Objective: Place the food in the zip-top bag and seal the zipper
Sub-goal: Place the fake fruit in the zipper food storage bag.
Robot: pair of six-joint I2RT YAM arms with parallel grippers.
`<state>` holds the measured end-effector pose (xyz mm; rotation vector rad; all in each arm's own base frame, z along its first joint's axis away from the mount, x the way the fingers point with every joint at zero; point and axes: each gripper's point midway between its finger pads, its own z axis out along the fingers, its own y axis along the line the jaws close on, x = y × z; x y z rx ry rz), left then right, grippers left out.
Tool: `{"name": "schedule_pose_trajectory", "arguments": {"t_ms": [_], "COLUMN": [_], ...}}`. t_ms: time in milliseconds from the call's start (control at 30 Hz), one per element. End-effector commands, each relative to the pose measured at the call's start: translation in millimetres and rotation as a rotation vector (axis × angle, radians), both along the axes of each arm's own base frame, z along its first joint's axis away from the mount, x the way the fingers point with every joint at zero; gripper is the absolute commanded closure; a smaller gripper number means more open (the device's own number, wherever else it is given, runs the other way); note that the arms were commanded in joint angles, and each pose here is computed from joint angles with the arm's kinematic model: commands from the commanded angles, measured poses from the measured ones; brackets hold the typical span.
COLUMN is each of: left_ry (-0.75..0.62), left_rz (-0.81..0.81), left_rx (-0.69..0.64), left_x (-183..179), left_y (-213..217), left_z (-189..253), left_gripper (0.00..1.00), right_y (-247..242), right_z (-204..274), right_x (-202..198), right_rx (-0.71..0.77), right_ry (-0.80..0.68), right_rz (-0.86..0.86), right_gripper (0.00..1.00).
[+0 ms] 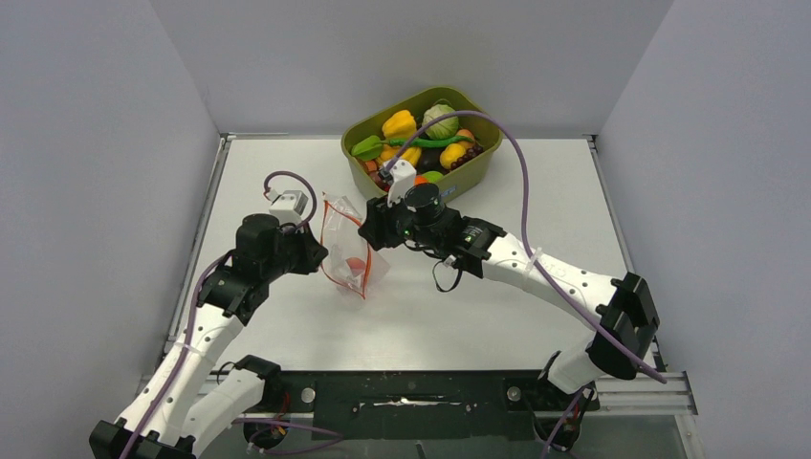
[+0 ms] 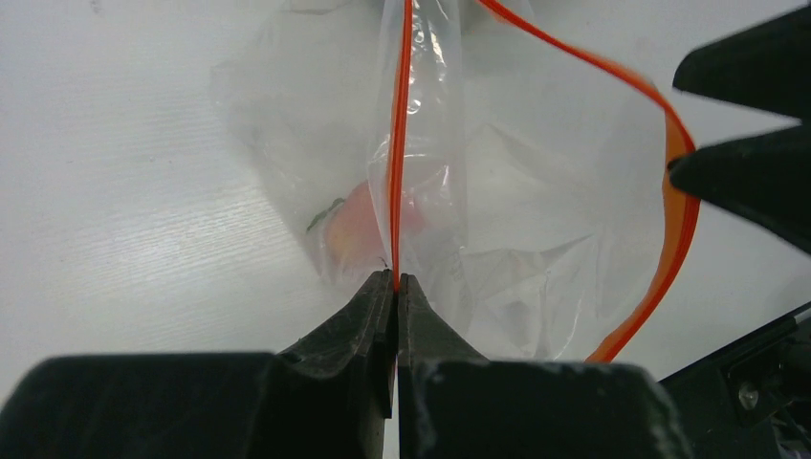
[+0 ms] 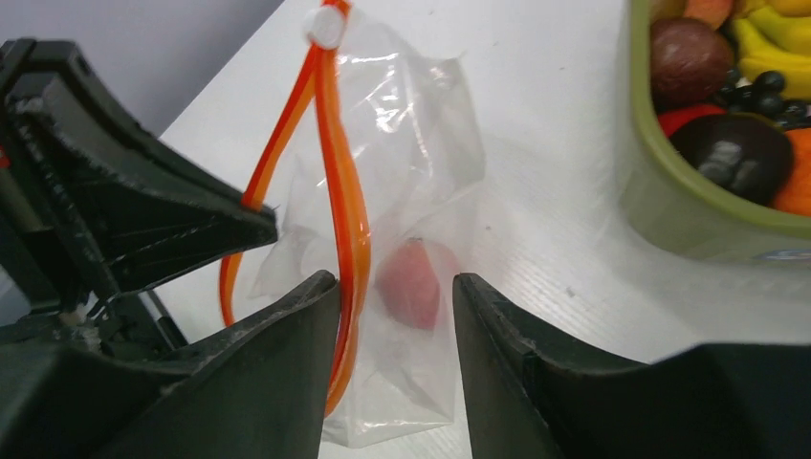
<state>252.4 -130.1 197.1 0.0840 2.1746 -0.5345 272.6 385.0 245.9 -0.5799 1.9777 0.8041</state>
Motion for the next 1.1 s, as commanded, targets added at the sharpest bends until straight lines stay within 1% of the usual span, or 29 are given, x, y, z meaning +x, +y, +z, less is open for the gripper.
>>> {"name": "schedule_pose_trajectory", "arguments": {"t_ms": [0, 133, 267, 467, 733, 800, 833, 933, 1067], "left_ry": [-0.135, -0.153, -0.169, -0.174, -0.19, -0.192, -0.195, -0.201, -0.199], "left_rz": [-0.072, -0.077, -0.087, -0.11, -0.125, -0.129, -0.13, -0.13, -0.132], "left_rx": [-0.045, -0.054, -0.06, -0.07, -0.083, -0.085, -0.086, -0.089, -0.09], "left_x": [4, 3, 2, -1, -3, -5, -5, -5, -7], "left_y": [-11, -12, -13, -16, -18, -19, -19, -18, -19], "left_z": [20, 19, 21, 21, 25, 26, 26, 28, 28], "left_gripper": [1.0, 1.0, 1.0, 1.0, 1.0, 1.0, 1.0, 1.0, 1.0], "right_y": [-23, -38, -49, -62, -70, -70, -71, -66, -65], "right_z": [51, 55, 52, 53, 42, 37, 38, 31, 8], "right_x": [32, 60, 93, 139, 193, 205, 210, 221, 236], "right_rx": [0.003, -0.054, -0.177, -0.348, -0.449, -0.464, -0.46, -0.438, -0.537], "right_ry": [-0.184, -0.255, -0.293, -0.412, -0.491, -0.514, -0.516, -0.512, -0.569], "right_rz": [-0.057, -0.095, -0.12, -0.139, -0.129, -0.094, -0.093, -0.017, 0.057], "right_gripper": [0.52, 0.47, 0.47, 0.47, 0.49, 0.48, 0.48, 0.49, 0.5]}}
